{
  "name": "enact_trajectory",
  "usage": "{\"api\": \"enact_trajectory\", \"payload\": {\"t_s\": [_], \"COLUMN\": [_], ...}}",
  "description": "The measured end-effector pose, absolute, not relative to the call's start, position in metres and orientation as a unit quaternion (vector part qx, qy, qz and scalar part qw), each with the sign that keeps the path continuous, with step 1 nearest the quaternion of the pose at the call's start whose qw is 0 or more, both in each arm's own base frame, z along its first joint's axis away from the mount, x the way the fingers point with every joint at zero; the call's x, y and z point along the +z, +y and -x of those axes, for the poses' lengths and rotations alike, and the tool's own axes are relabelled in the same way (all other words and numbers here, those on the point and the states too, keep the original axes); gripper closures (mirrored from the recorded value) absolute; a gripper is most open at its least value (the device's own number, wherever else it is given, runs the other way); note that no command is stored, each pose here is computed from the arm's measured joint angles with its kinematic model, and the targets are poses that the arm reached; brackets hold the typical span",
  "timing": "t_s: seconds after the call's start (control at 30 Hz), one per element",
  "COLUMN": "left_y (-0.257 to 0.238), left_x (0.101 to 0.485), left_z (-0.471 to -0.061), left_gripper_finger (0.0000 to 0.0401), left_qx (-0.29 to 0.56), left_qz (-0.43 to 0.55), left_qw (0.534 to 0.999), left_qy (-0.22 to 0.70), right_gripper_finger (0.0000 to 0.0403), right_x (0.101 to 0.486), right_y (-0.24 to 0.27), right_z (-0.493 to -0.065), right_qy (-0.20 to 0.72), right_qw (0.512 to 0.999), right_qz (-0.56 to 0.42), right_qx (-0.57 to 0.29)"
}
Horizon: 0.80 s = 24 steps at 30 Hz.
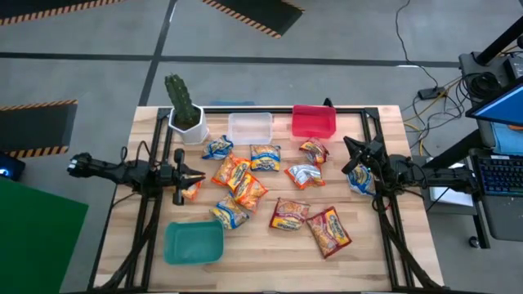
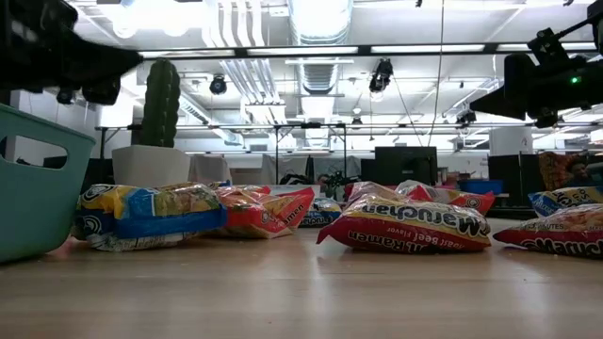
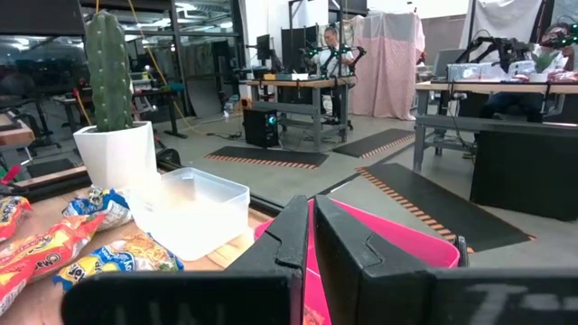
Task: Sort Maruchan noodles
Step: Put the orange noodle pack into the red bin
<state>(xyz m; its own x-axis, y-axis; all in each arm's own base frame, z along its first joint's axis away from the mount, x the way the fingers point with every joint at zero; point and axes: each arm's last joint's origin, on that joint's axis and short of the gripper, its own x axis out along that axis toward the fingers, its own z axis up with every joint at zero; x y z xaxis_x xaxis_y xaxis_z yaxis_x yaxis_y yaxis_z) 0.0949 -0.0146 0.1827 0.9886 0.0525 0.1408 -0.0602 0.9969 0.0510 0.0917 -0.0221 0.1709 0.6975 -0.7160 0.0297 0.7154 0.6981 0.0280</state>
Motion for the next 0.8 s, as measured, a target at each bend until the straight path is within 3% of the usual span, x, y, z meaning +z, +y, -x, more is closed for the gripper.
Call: {"api": "enact_trajectory", "payload": {"t_s": [0.27, 0.57, 0.8], "left_y": [-0.012, -0.011, -0.017], "left_x": [0.214, 0.223, 0.23], "left_z": [-0.085, -0.079, -0.076], "left_gripper_finger": [0.0364, 0.0364, 0.0364], "left_qx": [0.032, 0.029, -0.095], "left_qz": [0.03, 0.058, 0.093], "left_qw": [0.971, 0.956, 0.935], "left_qy": [-0.234, -0.287, -0.327], "right_gripper_finger": [0.039, 0.039, 0.039], "right_x": [0.171, 0.171, 0.171], "right_y": [-0.022, -0.022, -0.022], "right_z": [-0.092, -0.092, -0.092], "right_qy": [-0.019, -0.019, -0.02], "right_qw": [0.921, 0.921, 0.921], "right_qz": [-0.007, -0.007, -0.01], "right_qx": [-0.389, -0.389, -0.388]}}
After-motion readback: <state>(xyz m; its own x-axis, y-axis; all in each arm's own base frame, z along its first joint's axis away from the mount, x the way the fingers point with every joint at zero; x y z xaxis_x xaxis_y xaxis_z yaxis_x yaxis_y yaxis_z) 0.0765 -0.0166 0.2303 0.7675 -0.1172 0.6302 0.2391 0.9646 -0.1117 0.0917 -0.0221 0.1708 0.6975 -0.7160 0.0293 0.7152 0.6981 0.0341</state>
